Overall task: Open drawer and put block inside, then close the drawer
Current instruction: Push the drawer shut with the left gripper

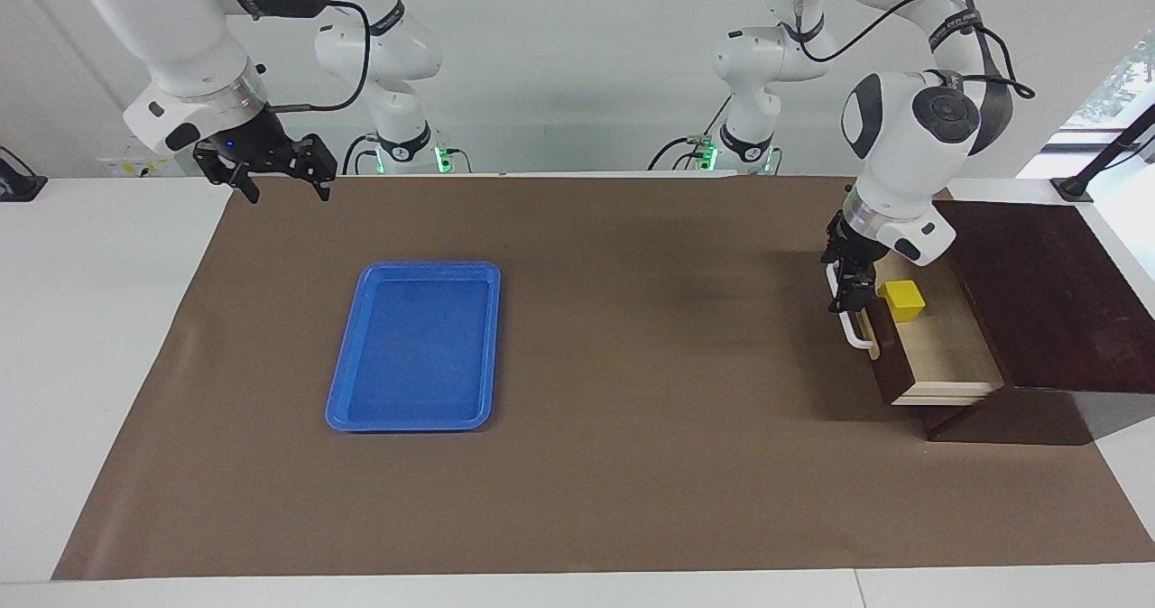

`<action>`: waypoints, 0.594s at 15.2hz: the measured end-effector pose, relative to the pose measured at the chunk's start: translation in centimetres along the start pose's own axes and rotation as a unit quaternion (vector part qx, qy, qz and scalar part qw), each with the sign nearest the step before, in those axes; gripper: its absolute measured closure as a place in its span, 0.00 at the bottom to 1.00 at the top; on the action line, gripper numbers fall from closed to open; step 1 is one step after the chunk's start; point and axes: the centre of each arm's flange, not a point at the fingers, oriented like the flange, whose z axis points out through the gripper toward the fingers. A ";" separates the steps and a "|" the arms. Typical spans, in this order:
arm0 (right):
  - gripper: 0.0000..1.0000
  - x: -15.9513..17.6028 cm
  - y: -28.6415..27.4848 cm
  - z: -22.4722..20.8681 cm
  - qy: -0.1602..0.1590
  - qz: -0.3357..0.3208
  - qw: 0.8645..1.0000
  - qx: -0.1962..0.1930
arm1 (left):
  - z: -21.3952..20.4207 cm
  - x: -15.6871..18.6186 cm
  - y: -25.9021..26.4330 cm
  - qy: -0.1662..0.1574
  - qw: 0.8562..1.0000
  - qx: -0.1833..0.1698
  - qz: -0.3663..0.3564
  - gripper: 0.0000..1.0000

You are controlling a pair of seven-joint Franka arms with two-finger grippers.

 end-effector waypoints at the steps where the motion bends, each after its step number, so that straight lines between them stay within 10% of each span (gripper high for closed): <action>1: 0.00 0.0 0.0 0.0 0.000 0.000 1.000 0.000 | 0.1 0.7 -0.1 0.000 1.000 -0.001 -0.001 0.00; 9: 0.00 0.0 0.0 0.0 0.000 0.000 1.000 0.000 | 0.2 4.7 -0.7 0.001 1.000 -0.004 0.014 0.00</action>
